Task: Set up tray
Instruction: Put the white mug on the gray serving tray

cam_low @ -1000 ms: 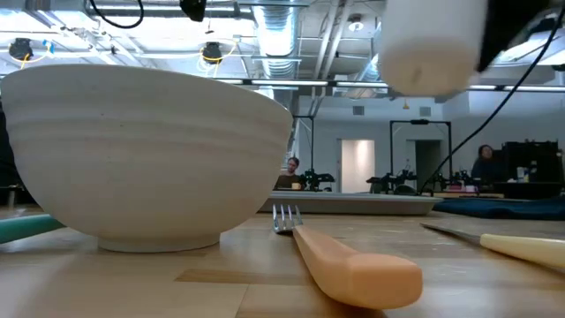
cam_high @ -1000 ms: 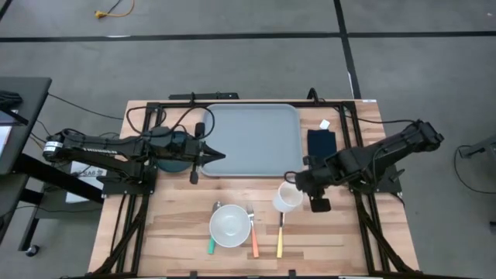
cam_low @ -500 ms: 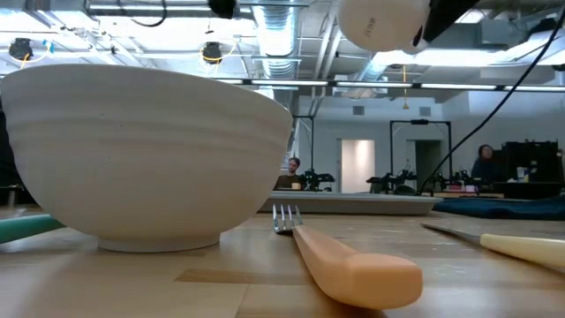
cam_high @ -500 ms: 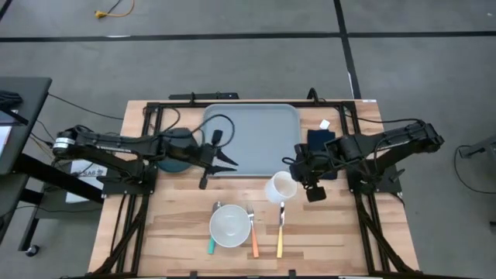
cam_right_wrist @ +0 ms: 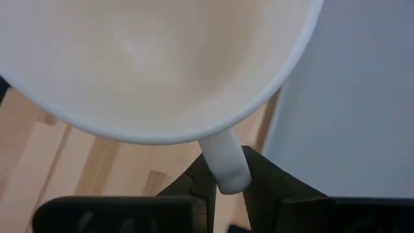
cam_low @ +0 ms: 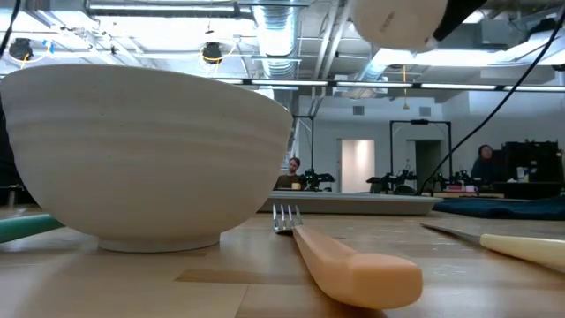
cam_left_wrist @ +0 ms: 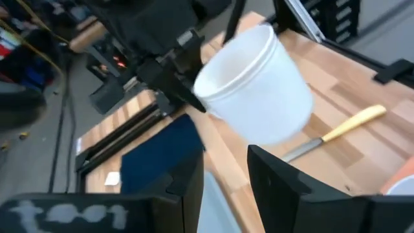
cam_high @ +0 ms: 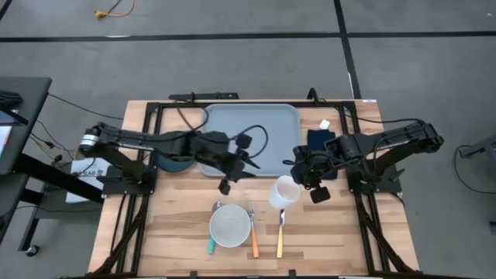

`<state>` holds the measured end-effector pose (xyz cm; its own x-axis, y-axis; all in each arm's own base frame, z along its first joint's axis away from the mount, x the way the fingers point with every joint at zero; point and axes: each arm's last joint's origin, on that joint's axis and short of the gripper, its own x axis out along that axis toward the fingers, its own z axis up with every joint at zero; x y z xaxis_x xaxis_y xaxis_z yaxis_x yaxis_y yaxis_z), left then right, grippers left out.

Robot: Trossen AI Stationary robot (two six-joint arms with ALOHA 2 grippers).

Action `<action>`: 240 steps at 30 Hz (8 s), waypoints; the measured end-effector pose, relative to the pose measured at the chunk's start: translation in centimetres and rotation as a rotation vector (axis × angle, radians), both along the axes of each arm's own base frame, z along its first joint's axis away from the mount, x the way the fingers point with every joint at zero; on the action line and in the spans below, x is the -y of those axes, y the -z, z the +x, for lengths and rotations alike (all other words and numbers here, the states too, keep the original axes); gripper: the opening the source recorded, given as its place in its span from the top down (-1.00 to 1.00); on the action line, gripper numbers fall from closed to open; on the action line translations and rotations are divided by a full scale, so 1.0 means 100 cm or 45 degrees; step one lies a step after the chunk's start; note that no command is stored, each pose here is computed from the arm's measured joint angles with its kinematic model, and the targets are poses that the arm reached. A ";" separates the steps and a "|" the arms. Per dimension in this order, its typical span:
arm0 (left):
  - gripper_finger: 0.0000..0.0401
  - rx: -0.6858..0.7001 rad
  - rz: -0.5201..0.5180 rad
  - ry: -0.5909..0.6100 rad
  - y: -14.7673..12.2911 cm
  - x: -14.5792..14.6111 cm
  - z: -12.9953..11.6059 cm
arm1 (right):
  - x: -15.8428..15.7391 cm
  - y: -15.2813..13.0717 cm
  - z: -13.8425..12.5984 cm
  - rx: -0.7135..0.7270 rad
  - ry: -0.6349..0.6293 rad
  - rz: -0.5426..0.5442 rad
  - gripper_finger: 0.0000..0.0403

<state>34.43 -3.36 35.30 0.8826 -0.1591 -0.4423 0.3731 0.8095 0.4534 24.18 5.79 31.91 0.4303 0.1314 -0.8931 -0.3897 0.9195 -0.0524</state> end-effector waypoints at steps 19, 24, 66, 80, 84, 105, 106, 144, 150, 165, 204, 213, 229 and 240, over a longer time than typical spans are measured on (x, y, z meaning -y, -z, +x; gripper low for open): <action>0.44 -0.006 -0.072 0.314 0.003 0.026 0.039 | -0.007 -0.003 0.004 0.080 -0.292 0.113 0.77; 0.44 -0.007 -0.055 0.372 0.007 0.039 0.041 | -0.008 -0.004 0.004 0.096 -0.318 0.141 0.77; 0.44 0.314 -0.475 -0.742 0.051 -0.007 -0.043 | 0.016 0.003 -0.004 -0.060 0.094 -0.247 0.77; 0.44 0.331 -0.529 -0.792 0.048 -0.020 -0.046 | 0.022 0.003 -0.003 -0.063 0.158 -0.235 0.77; 0.44 0.309 -0.558 -0.722 0.049 -0.017 -0.046 | 0.022 0.003 -0.003 -0.063 0.157 -0.235 0.77; -0.47 0.334 -0.517 -0.864 0.050 -0.019 -0.047 | 0.022 0.003 -0.003 -0.064 0.164 -0.227 0.77; -0.47 0.328 -0.513 -0.866 0.051 -0.019 -0.047 | 0.022 0.003 -0.003 -0.064 0.164 -0.227 0.77; -0.47 0.177 -0.311 -0.693 0.059 -0.017 -0.049 | 0.021 0.003 -0.003 -0.062 0.161 -0.226 0.77; -0.47 0.375 -0.570 -1.023 0.051 -0.022 -0.048 | 0.021 0.003 -0.003 -0.063 0.161 -0.224 0.77; -0.47 0.293 -0.441 -0.926 0.054 -0.021 -0.049 | 0.021 0.003 -0.003 -0.065 0.156 -0.213 0.77; -0.96 0.276 -0.596 -0.934 0.056 -0.021 -0.049 | 0.021 0.003 -0.003 -0.063 0.163 -0.203 0.76; -0.96 0.322 -0.631 -0.785 0.055 -0.021 -0.038 | 0.023 0.003 -0.002 -0.056 0.175 -0.199 0.75; -0.96 0.230 -0.673 -0.477 0.088 -0.009 0.017 | 0.031 0.002 0.000 -0.041 0.219 -0.195 0.75; -0.96 0.196 -0.659 -0.389 0.095 -0.004 0.055 | 0.031 0.003 -0.001 -0.053 0.217 -0.201 0.75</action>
